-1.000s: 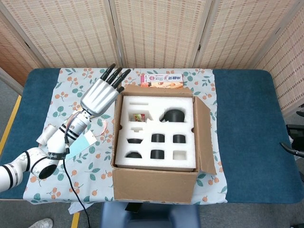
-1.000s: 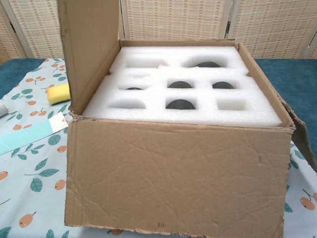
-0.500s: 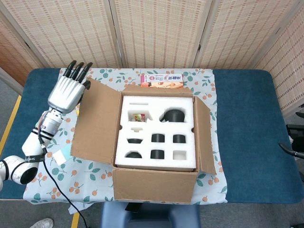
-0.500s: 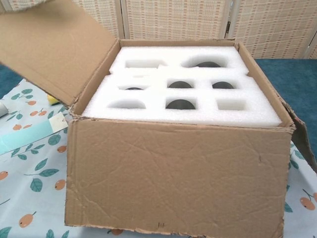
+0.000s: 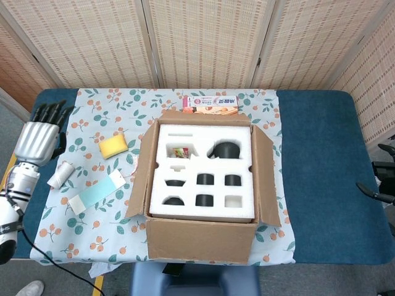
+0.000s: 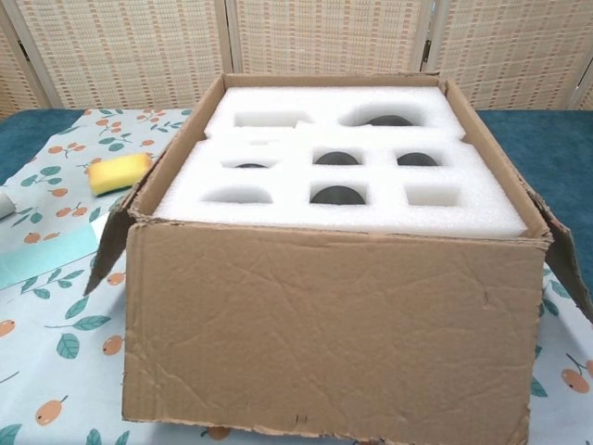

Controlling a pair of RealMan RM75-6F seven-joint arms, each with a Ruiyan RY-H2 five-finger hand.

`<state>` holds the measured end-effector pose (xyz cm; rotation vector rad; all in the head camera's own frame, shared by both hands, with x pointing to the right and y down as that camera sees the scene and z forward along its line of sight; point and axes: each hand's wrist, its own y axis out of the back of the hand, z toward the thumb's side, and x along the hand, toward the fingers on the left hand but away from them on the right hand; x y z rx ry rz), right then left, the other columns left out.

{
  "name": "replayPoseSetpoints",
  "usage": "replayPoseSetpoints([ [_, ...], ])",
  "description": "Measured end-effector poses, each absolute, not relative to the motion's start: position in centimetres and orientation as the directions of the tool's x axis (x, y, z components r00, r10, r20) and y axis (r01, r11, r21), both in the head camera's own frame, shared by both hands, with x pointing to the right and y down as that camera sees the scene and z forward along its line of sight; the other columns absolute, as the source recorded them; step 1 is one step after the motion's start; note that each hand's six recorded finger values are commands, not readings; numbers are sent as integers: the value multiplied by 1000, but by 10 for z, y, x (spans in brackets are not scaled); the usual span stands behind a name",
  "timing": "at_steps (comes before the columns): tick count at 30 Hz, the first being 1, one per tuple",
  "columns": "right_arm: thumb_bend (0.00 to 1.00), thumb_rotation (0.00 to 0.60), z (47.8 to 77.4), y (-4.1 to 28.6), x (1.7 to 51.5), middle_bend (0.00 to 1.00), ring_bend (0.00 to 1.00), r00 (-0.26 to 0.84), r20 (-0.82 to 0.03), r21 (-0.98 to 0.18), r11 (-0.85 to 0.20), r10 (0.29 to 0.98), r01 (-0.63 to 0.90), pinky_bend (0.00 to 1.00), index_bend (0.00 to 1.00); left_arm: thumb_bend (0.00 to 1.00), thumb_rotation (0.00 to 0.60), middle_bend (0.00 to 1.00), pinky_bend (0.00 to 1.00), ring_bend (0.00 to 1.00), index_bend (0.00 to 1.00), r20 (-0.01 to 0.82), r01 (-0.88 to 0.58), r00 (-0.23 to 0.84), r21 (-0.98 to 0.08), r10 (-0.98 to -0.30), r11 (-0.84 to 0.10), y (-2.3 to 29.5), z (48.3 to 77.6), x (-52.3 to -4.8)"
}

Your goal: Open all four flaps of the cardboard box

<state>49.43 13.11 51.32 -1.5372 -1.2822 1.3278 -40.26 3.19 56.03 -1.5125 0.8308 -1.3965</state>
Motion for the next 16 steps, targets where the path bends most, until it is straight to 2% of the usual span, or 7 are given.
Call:
replayPoseSetpoints([
  [3, 223, 389, 521, 127, 492, 0, 0, -68, -235, -960, -221, 970, 171, 0, 132, 438, 600, 0, 0, 0, 0, 382, 57, 74, -924, -921, -379, 58, 557, -431],
  [10, 223, 426, 548, 118, 469, 0, 0, -98, -236, -967, -224, 967, 119, 0, 95, 432, 600, 0, 0, 0, 0, 362, -55, -72, -932, -930, -358, 131, 552, -498],
  [16, 223, 425, 558, 116, 452, 0, 0, -45, -267, -953, -257, 963, 158, 0, 95, 429, 600, 0, 0, 0, 0, 370, -105, -126, -928, -921, -358, 153, 564, -532],
])
